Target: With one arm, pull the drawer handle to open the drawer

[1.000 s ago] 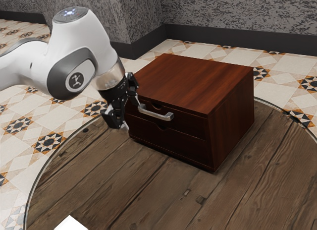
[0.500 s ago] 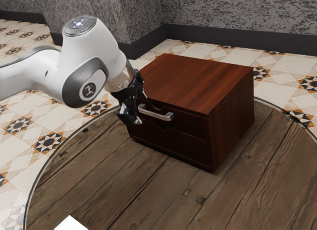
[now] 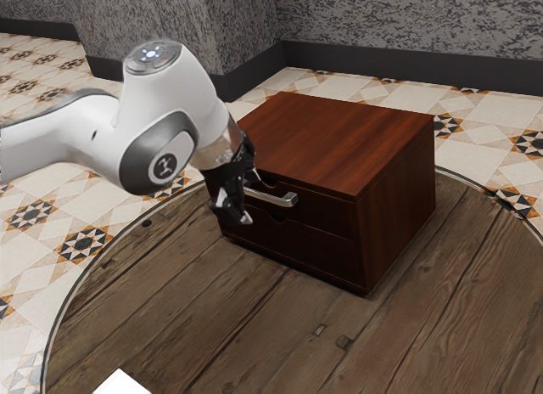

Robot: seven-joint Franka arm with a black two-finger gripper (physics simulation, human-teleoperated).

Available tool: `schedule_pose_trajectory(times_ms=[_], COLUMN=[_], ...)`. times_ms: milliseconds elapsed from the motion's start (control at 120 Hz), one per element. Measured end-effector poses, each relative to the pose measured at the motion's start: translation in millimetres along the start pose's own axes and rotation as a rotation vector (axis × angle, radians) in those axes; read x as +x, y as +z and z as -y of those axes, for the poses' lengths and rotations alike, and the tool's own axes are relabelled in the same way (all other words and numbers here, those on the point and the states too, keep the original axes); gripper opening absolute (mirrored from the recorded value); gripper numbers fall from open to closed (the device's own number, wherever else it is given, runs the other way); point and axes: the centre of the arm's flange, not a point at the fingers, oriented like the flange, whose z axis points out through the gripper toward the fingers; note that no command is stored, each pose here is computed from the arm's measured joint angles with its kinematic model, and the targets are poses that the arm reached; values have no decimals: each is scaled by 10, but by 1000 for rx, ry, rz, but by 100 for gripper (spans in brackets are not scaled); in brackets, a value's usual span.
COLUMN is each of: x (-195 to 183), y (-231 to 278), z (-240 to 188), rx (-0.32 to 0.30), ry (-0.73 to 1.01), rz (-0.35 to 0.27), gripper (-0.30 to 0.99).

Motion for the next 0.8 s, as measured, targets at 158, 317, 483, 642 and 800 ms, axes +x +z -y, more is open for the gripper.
schedule_pose_trajectory(times_ms=[158,317,483,642,800], x=[-75,-120,-53,-22,26], y=[42,63,140,131,96], z=[28,69,144,201,274], rx=[6,16,38,46,53], ry=[13,20,15,14,13], rz=[0,4,-2,2,8], gripper=[53,44,38,35,34])
